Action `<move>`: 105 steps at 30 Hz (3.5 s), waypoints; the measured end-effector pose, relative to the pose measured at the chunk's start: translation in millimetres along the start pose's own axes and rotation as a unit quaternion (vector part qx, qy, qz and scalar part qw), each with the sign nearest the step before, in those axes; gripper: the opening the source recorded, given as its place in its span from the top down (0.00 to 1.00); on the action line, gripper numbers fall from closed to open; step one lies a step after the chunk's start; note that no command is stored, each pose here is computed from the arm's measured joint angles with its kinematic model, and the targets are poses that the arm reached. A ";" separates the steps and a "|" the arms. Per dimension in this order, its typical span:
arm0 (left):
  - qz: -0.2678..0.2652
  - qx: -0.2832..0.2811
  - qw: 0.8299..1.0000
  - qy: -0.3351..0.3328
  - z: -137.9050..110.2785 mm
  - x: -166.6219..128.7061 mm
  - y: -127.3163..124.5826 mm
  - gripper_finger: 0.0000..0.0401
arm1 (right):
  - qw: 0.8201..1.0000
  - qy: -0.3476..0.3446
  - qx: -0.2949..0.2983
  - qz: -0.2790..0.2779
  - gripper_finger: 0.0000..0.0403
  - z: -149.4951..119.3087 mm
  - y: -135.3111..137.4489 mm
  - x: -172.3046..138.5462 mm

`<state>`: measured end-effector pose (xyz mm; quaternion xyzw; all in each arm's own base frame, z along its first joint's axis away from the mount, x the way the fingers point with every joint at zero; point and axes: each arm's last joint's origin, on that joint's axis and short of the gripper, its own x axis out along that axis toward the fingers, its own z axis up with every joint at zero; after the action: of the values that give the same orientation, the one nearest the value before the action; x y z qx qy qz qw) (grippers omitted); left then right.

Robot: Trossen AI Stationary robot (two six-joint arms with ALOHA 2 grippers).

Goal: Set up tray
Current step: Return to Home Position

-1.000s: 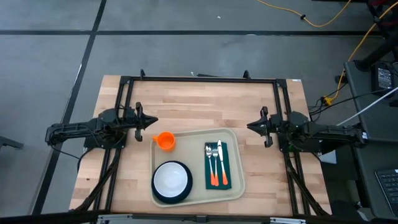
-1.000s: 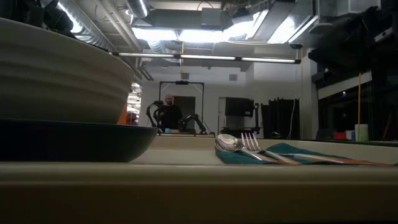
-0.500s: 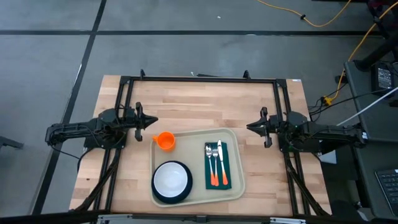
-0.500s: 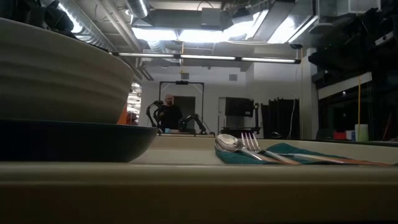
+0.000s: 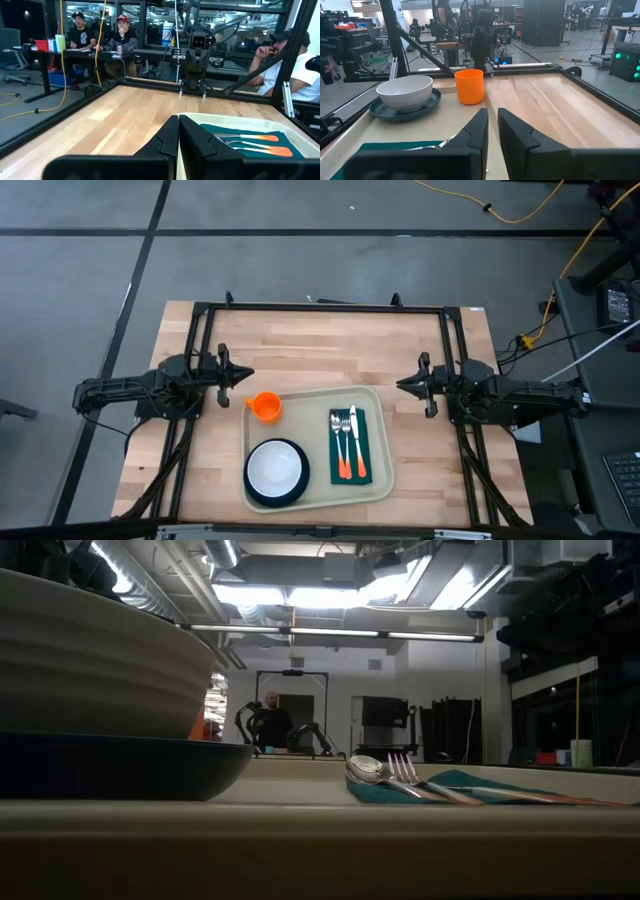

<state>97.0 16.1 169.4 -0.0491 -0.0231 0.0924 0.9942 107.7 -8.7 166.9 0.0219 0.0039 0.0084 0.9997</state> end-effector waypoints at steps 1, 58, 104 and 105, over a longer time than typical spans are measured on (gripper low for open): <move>0.000 0.000 1.000 0.000 0.1 0.0 0.0 0.98 | 1.000 0.000 0.000 0.000 0.88 0.0 0.0 0.0; 0.001 0.013 1.000 0.000 0.1 0.0 0.0 0.98 | 1.000 0.001 0.001 -0.001 0.88 -0.1 0.0 0.0; 0.001 0.013 1.000 0.000 0.1 0.0 0.0 0.99 | 1.000 0.001 0.001 -0.001 0.88 -0.1 0.0 0.0; 0.001 0.013 1.000 0.000 0.0 0.0 0.0 0.99 | 1.000 0.001 0.001 0.000 0.88 -0.2 0.0 0.0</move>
<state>97.0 16.2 169.5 -0.0360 -0.0221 0.0933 0.9947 107.7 -8.7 166.8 0.0228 0.0048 0.0080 0.9997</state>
